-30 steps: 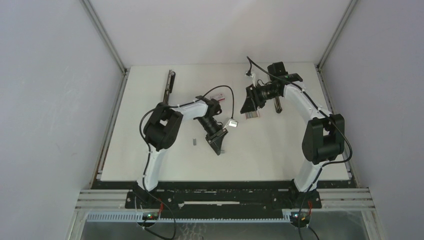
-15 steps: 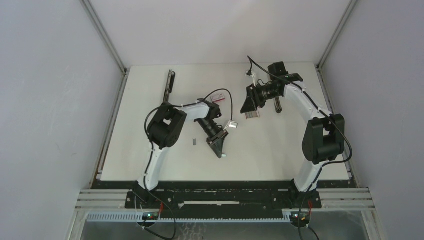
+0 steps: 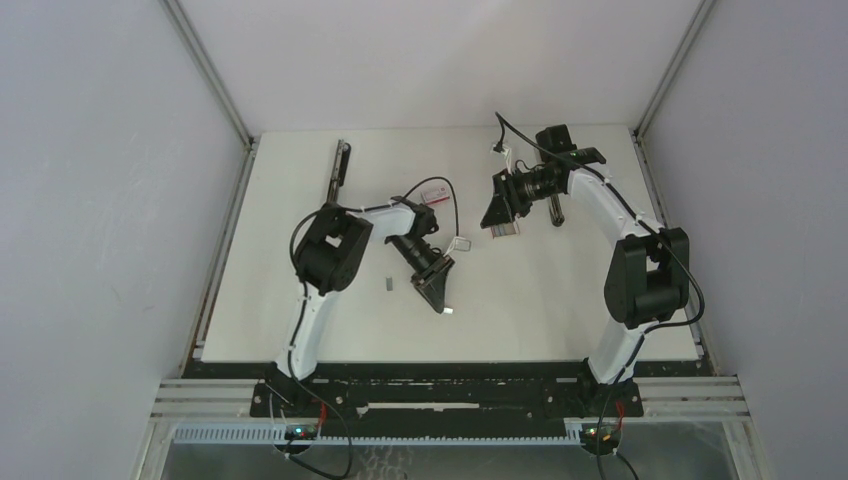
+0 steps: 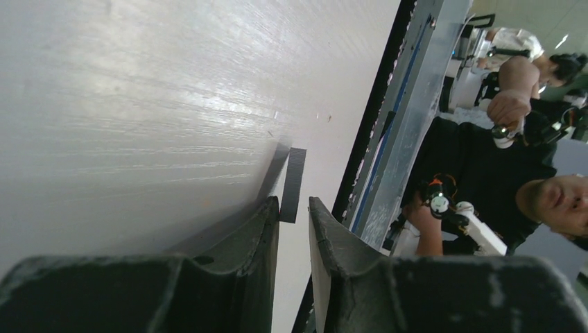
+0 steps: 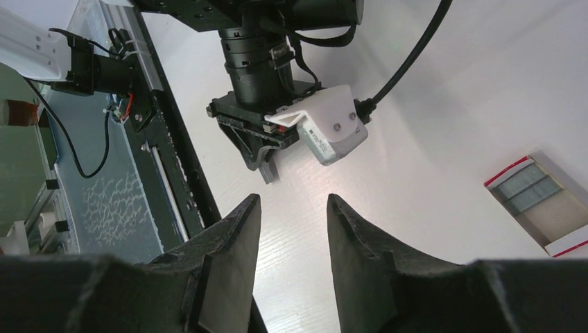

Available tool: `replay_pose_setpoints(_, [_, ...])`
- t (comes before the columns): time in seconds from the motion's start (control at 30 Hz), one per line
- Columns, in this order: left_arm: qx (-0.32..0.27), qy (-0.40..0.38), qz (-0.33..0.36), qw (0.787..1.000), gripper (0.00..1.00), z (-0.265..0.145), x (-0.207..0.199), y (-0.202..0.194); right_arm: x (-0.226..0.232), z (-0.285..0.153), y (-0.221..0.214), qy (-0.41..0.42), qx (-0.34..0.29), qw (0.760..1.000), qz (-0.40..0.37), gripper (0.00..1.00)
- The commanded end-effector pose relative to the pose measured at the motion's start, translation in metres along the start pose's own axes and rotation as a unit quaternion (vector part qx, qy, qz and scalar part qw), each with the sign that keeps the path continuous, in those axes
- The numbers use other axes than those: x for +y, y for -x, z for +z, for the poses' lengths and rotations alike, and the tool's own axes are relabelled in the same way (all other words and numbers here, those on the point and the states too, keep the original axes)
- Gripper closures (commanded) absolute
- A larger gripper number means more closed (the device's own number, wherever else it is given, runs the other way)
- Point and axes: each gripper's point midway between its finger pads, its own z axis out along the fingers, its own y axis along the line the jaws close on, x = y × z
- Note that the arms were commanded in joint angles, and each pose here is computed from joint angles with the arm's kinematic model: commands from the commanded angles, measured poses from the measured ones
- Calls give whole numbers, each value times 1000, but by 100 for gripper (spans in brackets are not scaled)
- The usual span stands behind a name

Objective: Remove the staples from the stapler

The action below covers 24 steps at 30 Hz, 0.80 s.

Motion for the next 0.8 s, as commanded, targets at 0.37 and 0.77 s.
replay_pose_setpoints(0.37, [-34, 31, -1, 999, 68, -15, 13, 13, 14, -10, 11, 9, -23, 999, -27, 60])
replay_pose_setpoints(0.77, [-51, 103, -8, 993, 58, -29, 33, 16, 12, -11, 11, 1, -22, 999, -32, 56])
